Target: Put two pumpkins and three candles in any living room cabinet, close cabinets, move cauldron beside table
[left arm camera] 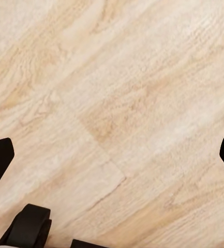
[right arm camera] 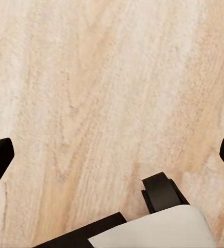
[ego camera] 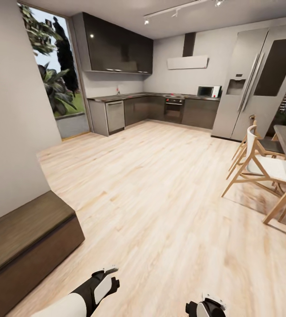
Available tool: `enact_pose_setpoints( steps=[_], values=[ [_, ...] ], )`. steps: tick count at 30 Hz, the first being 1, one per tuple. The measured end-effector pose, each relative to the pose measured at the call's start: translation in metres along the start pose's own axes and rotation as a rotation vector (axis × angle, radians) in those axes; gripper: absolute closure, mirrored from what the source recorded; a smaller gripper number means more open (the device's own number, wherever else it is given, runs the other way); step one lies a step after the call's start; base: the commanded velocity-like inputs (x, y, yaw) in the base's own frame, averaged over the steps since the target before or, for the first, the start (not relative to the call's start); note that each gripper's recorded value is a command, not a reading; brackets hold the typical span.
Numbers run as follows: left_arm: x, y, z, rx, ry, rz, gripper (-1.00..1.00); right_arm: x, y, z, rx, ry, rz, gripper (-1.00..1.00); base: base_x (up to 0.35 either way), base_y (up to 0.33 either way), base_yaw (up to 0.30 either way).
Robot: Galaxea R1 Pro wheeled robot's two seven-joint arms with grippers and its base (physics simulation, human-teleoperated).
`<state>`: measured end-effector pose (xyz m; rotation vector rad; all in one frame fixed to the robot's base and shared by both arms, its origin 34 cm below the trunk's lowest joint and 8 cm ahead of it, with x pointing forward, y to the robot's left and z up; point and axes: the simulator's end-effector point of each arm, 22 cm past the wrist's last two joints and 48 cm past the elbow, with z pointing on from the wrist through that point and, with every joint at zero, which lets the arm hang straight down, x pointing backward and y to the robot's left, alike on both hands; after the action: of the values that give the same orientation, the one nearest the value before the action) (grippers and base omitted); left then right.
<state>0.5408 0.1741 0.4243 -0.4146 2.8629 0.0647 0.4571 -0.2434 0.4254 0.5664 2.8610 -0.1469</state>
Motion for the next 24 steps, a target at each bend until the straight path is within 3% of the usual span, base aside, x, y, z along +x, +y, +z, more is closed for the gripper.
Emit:
enact_pose_setpoints(
  steps=[24],
  values=[
    [-0.0005,0.0004,-0.0002,-0.006,-0.003,0.000,-1.00,0.0031,-0.0017,0.0015,0.004,0.007,-0.001,-1.00,0.000,0.000,-0.288]
  ],
)
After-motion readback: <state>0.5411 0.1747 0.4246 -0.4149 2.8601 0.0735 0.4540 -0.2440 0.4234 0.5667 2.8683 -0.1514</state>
